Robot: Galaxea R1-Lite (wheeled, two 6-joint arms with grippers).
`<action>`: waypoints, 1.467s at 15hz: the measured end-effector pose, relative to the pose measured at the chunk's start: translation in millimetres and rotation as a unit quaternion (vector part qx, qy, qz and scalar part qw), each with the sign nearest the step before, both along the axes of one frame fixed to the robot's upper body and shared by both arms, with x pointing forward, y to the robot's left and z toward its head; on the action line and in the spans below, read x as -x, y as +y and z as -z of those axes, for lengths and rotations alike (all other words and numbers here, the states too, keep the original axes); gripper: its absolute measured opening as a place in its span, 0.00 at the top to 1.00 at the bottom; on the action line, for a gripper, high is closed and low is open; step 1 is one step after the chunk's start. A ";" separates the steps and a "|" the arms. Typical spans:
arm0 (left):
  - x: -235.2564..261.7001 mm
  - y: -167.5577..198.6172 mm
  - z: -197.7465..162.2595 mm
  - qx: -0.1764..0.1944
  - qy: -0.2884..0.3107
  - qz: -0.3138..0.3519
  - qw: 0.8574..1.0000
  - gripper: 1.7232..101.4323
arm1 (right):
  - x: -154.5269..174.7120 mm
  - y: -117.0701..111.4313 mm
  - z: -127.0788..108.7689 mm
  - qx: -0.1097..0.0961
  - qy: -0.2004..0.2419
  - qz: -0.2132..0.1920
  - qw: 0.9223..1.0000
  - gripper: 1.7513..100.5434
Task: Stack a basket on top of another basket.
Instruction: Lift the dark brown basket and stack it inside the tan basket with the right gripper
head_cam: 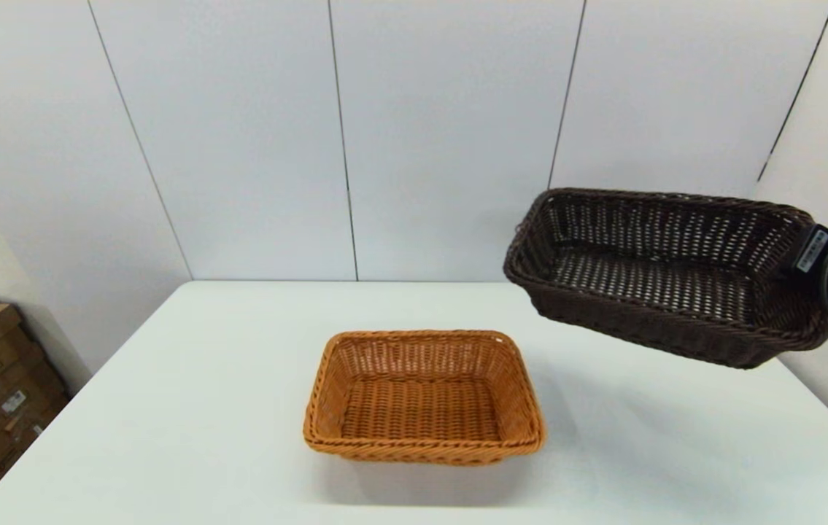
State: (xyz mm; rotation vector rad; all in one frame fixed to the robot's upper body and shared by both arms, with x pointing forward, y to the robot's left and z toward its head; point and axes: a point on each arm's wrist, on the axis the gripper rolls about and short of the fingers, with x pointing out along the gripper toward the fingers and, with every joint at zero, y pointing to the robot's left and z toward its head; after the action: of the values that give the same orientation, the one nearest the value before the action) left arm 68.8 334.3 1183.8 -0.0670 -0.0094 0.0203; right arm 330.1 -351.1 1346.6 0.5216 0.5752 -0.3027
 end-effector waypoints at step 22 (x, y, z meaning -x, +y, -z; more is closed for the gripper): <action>0.0 0.0 -0.1 0.000 0.000 0.000 1.000 0.04 | -24.6 157.3 14.8 -0.031 0.038 -0.278 0.959 0.85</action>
State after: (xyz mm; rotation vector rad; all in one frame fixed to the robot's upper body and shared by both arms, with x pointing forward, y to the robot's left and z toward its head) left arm 68.8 334.3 1183.9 -0.0666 -0.0101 0.0207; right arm 354.7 -193.8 1331.8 0.3900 0.7818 0.2331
